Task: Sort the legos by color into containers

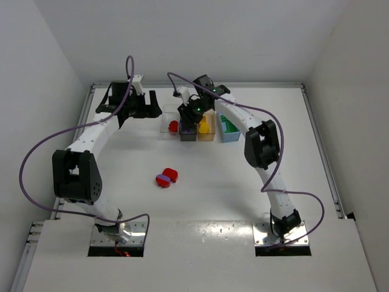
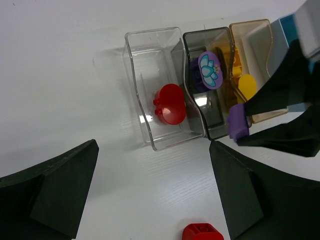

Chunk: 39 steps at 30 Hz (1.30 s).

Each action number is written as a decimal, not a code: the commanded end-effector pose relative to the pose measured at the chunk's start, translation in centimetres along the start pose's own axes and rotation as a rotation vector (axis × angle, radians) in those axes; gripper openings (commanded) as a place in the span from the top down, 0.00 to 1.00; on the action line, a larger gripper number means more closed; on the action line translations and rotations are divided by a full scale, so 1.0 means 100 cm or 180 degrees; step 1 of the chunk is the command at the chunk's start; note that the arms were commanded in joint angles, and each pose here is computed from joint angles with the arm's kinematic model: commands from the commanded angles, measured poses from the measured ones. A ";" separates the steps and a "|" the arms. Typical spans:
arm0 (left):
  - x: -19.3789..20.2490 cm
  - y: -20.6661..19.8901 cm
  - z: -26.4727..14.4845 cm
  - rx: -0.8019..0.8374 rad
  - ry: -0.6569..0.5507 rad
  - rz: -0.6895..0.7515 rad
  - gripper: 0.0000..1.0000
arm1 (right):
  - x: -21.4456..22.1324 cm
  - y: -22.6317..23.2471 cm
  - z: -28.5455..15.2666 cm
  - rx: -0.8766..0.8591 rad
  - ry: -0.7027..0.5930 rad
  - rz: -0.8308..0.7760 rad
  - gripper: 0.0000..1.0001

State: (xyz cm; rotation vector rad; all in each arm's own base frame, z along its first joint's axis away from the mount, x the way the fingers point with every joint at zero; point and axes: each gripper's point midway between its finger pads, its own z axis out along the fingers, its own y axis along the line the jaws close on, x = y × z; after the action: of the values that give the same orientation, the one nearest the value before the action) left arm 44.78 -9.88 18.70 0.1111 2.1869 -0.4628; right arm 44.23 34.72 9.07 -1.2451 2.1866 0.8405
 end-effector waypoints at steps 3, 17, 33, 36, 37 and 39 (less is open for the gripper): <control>0.001 -0.005 -0.001 0.0087 -0.0033 0.0004 0.00 | -0.014 -0.009 0.009 0.0188 -0.0100 -0.0124 0.54; 0.044 -0.041 -0.027 0.0360 0.0139 0.0796 0.00 | -0.026 -0.008 -0.089 0.0786 -0.0236 -0.0207 0.42; 0.143 -0.044 -0.065 0.0424 0.1163 0.2180 0.00 | 0.026 0.004 -0.244 0.1667 -0.0610 0.0113 0.19; 0.156 -0.053 -0.074 0.0466 0.1324 0.2289 0.00 | 0.057 0.011 -0.240 0.1602 -0.0463 0.0265 0.26; 0.163 -0.057 -0.077 0.0488 0.1406 0.2354 0.00 | 0.070 0.013 -0.243 0.1631 -0.0399 0.0293 0.27; 0.169 -0.062 -0.080 0.0526 0.1476 0.2348 0.00 | 0.080 0.015 -0.246 0.1642 -0.0355 0.0309 0.27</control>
State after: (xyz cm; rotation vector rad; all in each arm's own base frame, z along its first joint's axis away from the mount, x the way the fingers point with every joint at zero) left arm 28.52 -14.17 11.12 1.0887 2.3340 -0.2355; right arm 37.85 14.15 21.35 -0.8370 2.1742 0.3345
